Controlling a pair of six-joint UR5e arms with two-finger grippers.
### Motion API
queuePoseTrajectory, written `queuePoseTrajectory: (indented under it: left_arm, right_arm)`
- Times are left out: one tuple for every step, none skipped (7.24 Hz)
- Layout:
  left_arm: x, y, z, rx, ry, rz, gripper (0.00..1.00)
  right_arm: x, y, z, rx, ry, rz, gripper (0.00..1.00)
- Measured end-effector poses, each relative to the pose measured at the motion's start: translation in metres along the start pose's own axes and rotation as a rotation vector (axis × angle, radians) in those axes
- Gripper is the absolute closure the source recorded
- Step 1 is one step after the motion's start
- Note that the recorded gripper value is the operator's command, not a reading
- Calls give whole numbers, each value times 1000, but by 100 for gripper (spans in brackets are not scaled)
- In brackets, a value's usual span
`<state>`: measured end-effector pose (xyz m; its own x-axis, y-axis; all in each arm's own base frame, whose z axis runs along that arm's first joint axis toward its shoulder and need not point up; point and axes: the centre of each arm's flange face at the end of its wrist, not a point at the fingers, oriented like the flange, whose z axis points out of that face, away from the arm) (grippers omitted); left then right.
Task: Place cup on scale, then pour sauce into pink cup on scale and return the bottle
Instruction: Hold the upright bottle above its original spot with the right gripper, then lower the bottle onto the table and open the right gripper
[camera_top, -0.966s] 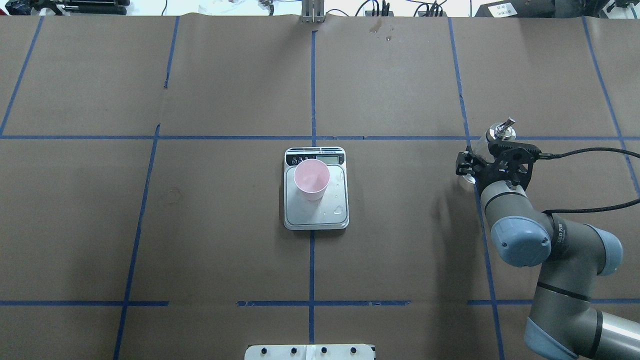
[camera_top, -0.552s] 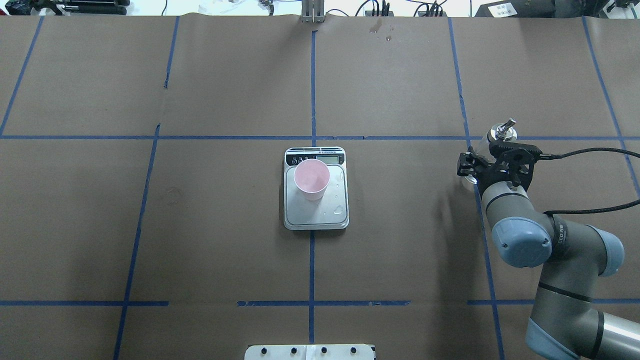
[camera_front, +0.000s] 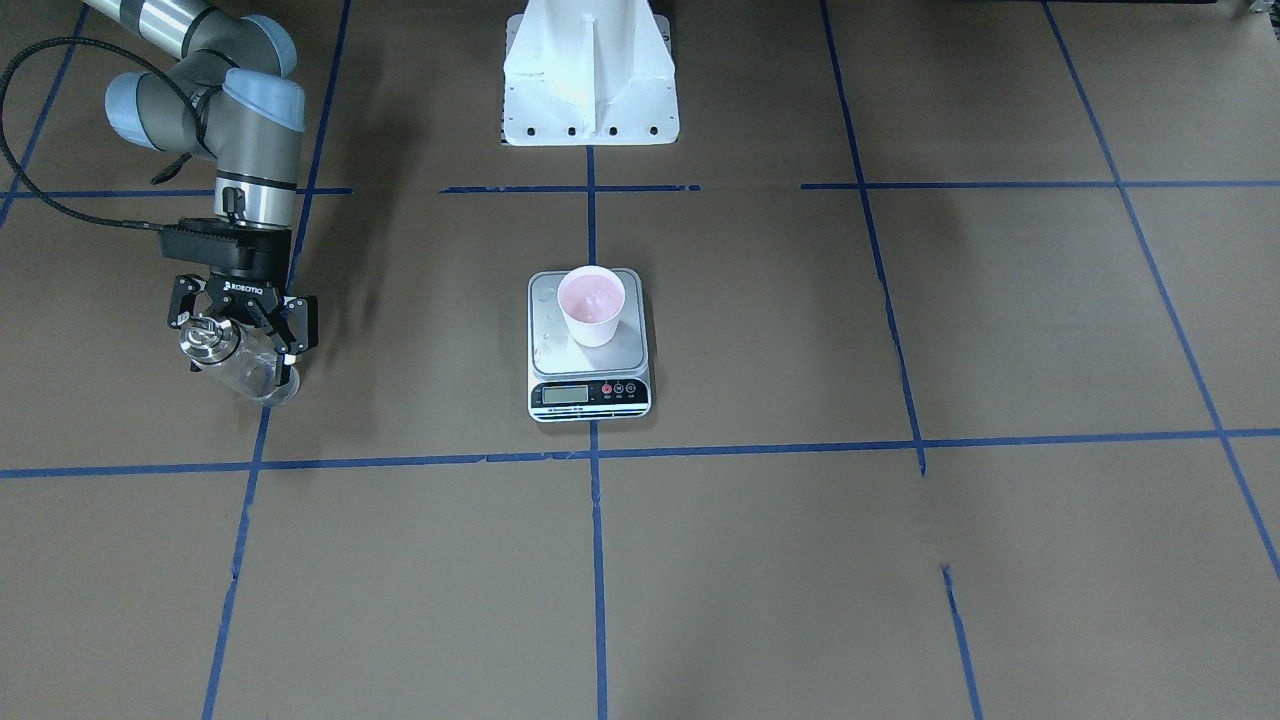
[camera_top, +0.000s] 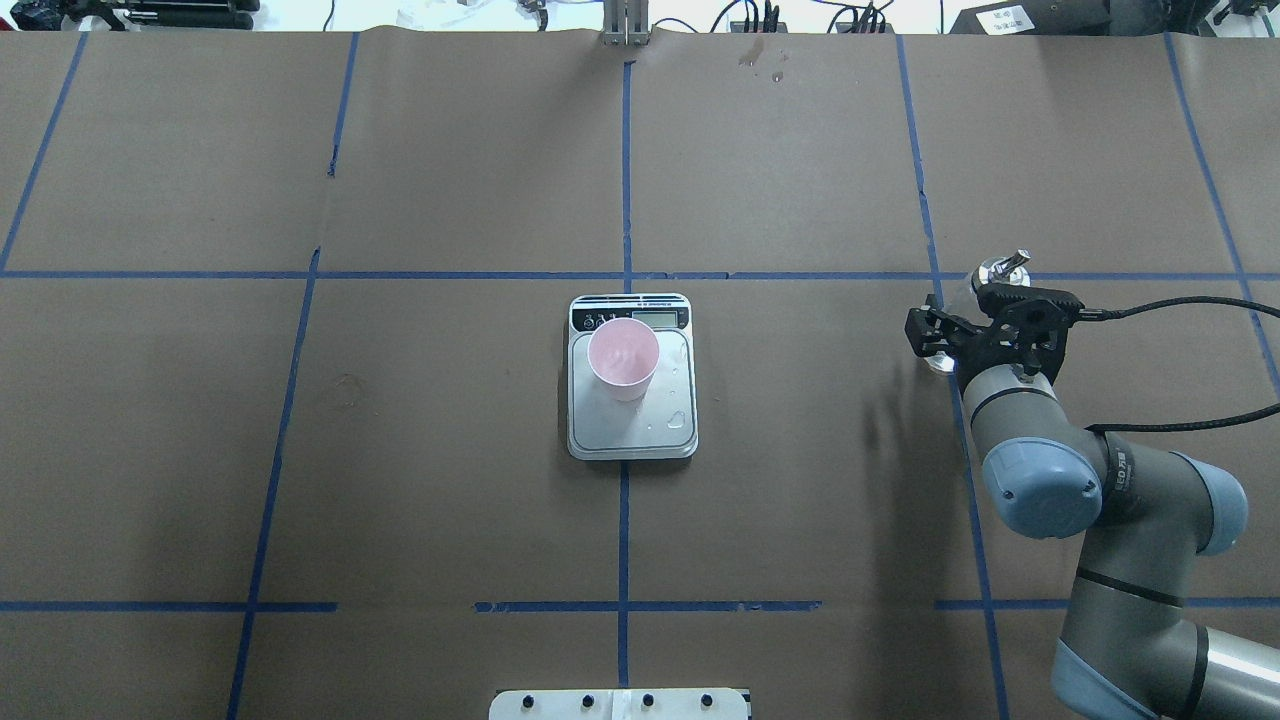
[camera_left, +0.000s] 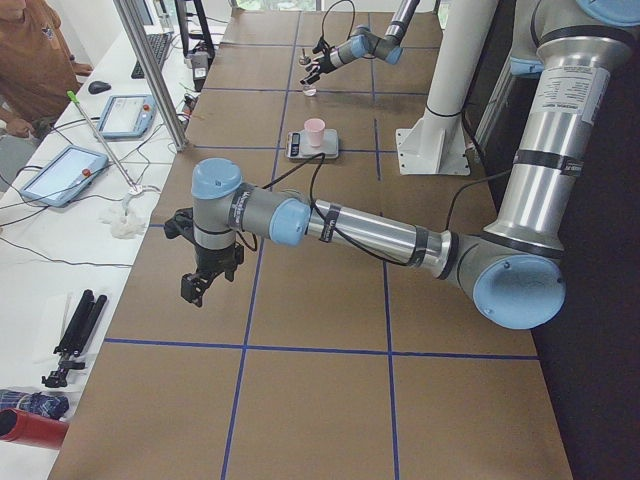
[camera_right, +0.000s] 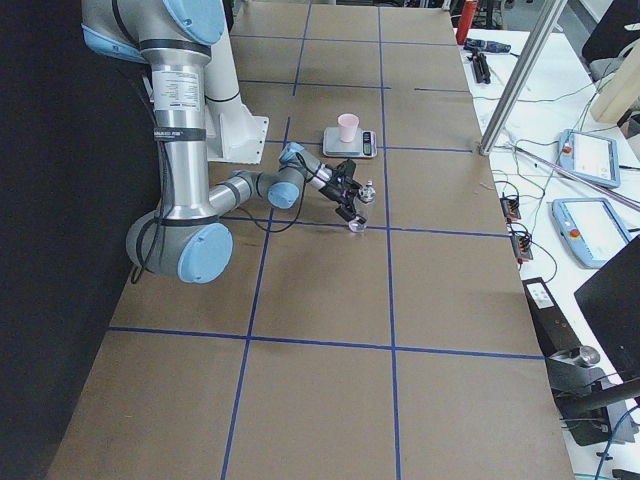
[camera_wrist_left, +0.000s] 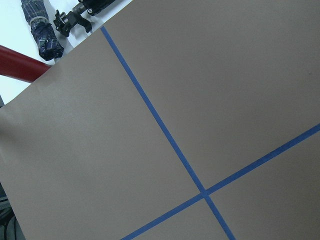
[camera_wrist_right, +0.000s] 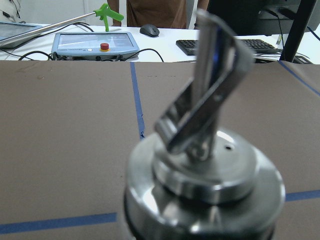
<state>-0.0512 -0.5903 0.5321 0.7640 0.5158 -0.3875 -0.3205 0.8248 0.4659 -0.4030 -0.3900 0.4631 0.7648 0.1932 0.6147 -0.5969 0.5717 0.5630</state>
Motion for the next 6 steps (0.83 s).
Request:
queuePoseTrajectory:
  left_arm:
    - [0, 0, 0, 0, 0, 1, 0]
    - [0, 0, 0, 0, 0, 1, 0]
    - [0, 0, 0, 0, -1, 1, 0]
    - [0, 0, 0, 0, -1, 1, 0]
    - [0, 0, 1, 0, -1, 1, 0]
    - [0, 0, 1, -1, -1, 2, 0]
  right_arm:
    - [-4, 2, -5, -6, -11, 0, 0]
    - [-9, 4, -15, -16, -29, 1, 0]
    - [-11, 6, -27, -30, -37, -8, 0]
    - [-9, 7, -42, -47, -29, -34, 0]
    - [-9, 8, -57, -64, -20, -59, 0]
    - [-12, 11, -72, -86, -9, -86, 0]
